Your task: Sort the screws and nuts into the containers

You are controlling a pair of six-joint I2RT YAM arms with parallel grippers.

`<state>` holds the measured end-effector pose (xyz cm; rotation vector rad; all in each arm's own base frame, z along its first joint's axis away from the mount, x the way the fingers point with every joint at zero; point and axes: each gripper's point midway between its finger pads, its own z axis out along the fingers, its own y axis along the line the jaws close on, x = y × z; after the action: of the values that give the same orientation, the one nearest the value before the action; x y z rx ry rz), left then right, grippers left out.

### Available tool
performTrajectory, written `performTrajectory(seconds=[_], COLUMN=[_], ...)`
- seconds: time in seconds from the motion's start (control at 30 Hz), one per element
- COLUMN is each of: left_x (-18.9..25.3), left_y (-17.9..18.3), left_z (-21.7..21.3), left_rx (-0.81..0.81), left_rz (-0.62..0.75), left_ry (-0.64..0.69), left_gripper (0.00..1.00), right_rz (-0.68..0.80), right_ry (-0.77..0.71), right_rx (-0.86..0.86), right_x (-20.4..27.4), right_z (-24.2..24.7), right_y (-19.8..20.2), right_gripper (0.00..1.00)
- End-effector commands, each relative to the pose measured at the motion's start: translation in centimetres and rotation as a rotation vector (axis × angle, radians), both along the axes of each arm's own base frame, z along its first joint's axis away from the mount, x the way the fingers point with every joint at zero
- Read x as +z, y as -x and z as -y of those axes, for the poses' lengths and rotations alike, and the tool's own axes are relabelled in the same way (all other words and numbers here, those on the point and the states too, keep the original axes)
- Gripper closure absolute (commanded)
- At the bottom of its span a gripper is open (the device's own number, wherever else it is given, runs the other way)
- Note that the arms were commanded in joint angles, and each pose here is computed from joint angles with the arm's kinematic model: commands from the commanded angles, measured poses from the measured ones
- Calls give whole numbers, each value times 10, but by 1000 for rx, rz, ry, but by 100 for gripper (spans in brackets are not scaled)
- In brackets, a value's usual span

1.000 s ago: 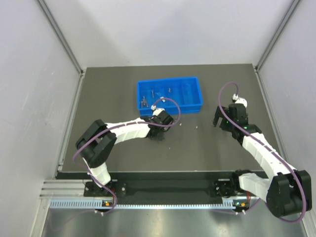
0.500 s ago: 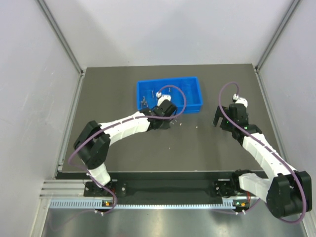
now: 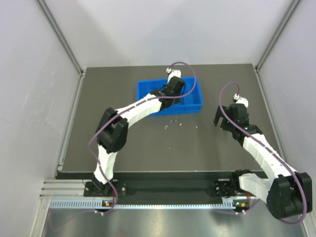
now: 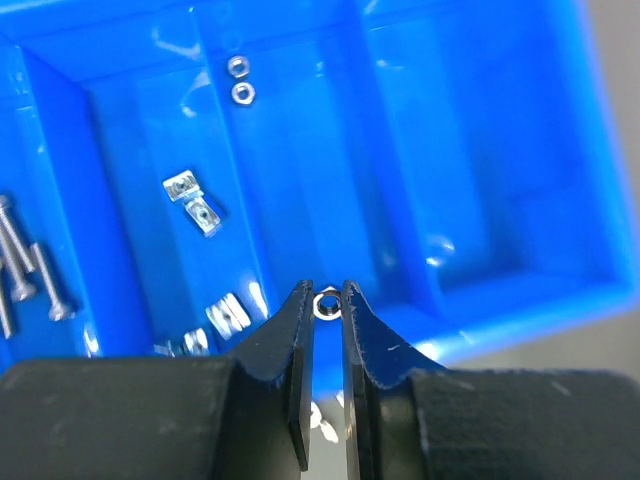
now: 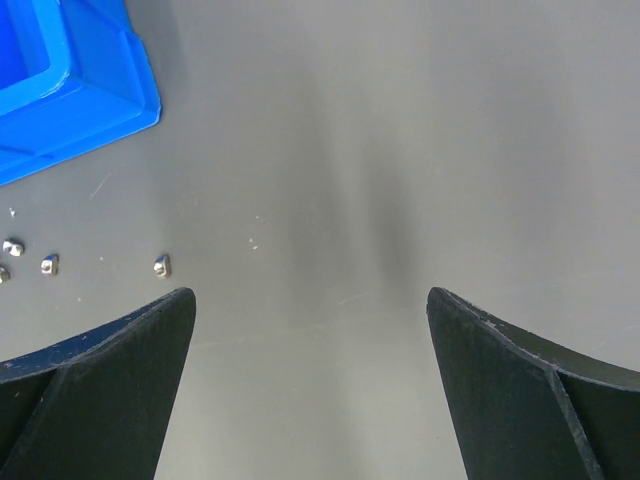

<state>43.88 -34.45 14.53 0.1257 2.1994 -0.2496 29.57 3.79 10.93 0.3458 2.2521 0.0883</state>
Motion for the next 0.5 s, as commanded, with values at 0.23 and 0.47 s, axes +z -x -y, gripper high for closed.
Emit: performTrajectory(seconds=[0.23,0.47], left_x=[28,61], left_y=[-30,2], left_z=[4,-16], left_rx=[-4,-32], left_rz=[97,115], left_ry=[32,67], left_gripper=[66,57], right_rz=[40,55], right_ry=[8,1], right_rx=[-26,-19], right_x=[11,15], right_z=[6,5], right_y=[-6,-6], right_gripper=[0,0])
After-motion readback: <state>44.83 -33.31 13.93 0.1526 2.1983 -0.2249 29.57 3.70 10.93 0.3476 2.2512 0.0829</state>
